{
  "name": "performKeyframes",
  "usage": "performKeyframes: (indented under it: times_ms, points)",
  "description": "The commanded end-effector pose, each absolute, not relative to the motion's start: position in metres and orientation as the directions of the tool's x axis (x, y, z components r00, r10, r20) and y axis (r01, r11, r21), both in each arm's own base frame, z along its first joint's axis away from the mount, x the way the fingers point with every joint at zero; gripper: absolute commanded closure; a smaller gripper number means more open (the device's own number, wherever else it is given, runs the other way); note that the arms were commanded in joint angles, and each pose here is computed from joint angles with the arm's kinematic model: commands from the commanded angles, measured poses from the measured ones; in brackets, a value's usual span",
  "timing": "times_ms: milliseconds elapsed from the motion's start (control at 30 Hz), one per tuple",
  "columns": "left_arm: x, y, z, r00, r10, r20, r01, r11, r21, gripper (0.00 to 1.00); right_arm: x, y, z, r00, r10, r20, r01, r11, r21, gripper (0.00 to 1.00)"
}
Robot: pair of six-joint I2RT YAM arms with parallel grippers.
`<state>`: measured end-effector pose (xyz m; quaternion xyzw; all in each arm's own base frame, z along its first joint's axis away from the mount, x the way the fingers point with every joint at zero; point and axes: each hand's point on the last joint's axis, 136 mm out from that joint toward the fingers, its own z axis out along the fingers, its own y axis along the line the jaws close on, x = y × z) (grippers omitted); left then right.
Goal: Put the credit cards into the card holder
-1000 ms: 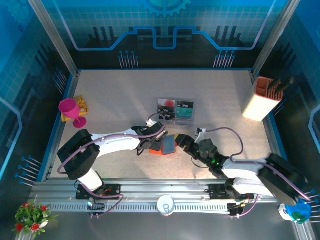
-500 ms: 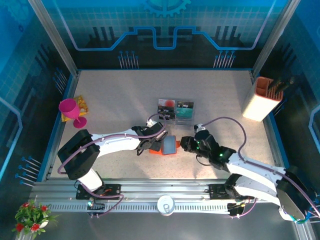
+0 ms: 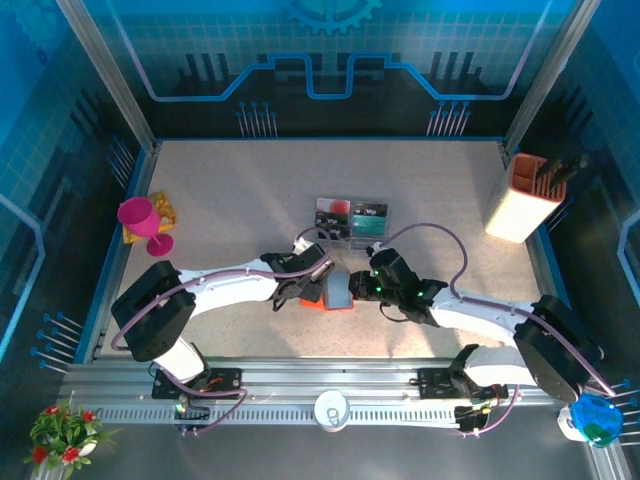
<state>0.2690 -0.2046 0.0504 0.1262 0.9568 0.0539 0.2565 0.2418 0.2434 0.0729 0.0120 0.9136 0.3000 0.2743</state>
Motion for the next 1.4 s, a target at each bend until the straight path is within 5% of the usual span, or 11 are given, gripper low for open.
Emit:
performKeyframes:
  times_ms: [0, 733, 1367]
  points:
    - [0.269, -0.202, 0.056, -0.82, 0.29, -0.493, 0.229, 0.956, 0.182, 0.01, 0.249, 0.256, 0.082, -0.839, 0.169, -0.518, -0.186, 0.804, 0.564, 0.92]
    - [0.272, -0.208, 0.068, -0.805, 0.297, -0.513, 0.248, 0.955, 0.164, 0.01, 0.249, 0.208, 0.01, -0.871, 0.184, -0.455, -0.048, 0.891, 0.452, 0.99]
    - [0.259, -0.168, 0.02, -0.902, 0.217, -0.373, 0.125, 0.958, 0.257, 0.01, 0.234, 0.198, -0.009, -0.883, 0.231, -0.409, 0.009, 0.879, 0.477, 1.0]
